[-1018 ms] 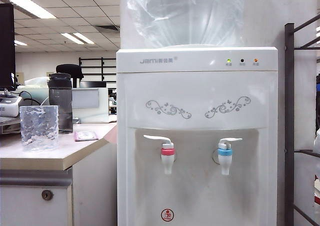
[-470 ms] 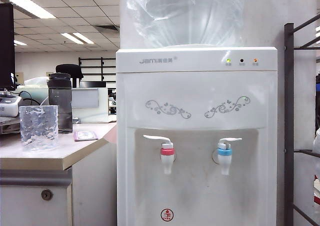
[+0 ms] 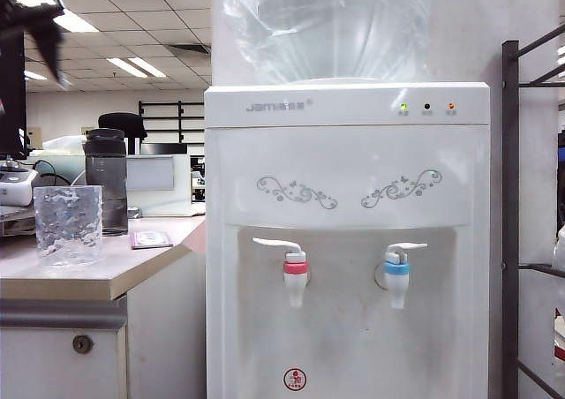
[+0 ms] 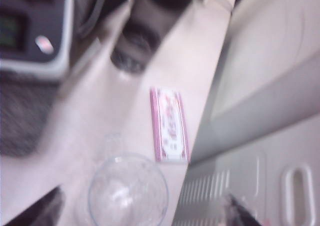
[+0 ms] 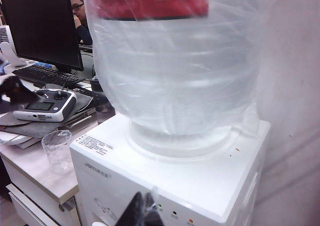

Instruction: Pick up the plastic mug from the left desk, go to the cold water outlet of the water dispenser, press the vertical switch to get some water, then put the mug back on the desk.

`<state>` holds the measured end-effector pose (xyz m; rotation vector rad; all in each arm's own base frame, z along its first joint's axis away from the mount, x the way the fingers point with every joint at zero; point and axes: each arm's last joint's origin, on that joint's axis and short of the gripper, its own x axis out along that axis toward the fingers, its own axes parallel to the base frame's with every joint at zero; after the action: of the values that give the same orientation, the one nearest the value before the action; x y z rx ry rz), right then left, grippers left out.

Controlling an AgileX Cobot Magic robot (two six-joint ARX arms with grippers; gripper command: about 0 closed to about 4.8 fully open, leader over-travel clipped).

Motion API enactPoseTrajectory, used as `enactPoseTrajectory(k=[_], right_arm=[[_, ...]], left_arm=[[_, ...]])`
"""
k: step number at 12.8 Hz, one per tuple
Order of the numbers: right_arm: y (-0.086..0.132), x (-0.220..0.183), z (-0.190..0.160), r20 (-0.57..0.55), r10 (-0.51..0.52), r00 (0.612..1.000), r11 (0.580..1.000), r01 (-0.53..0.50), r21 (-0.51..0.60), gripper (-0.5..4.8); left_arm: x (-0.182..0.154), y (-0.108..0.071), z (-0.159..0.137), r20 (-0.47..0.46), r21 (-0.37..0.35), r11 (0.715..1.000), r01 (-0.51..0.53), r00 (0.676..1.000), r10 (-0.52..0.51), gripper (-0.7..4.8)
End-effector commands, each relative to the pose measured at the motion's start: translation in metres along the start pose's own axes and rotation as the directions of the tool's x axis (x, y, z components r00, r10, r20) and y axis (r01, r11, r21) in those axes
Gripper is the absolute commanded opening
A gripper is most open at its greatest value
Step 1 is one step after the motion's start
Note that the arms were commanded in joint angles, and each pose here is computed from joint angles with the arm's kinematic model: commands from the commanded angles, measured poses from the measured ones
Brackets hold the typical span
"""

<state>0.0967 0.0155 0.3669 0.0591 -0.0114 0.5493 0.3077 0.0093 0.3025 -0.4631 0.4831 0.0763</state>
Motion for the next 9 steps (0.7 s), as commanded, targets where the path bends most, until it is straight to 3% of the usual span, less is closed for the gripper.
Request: enactPoseTrajectory(k=[1,8,9], right_arm=[[0.001,-0.001,0.004,0.017,0.005,1.0,1.0,-0.005,-0.012,-0.06],[0.001,-0.001,0.001,-0.005,0.0,1.0,1.0,0.0,0.0,-0.06],[0.001,-0.001,0.001,-0.005,-0.001,1.0,1.0,0.001,0.001,-0.06]], left_arm=[[0.038,0.007,-0.001,-0.189,-0.059,0.998,-0.03,0.982,0.018,4.02],[0.08,0.02,-0.021,-0.309,-0.065,0.993,-0.097,0.948,0.072,3.98],[0.091,0.025,-0.029,-0.336,-0.061,0.991,-0.122,0.937,0.095,3.56]])
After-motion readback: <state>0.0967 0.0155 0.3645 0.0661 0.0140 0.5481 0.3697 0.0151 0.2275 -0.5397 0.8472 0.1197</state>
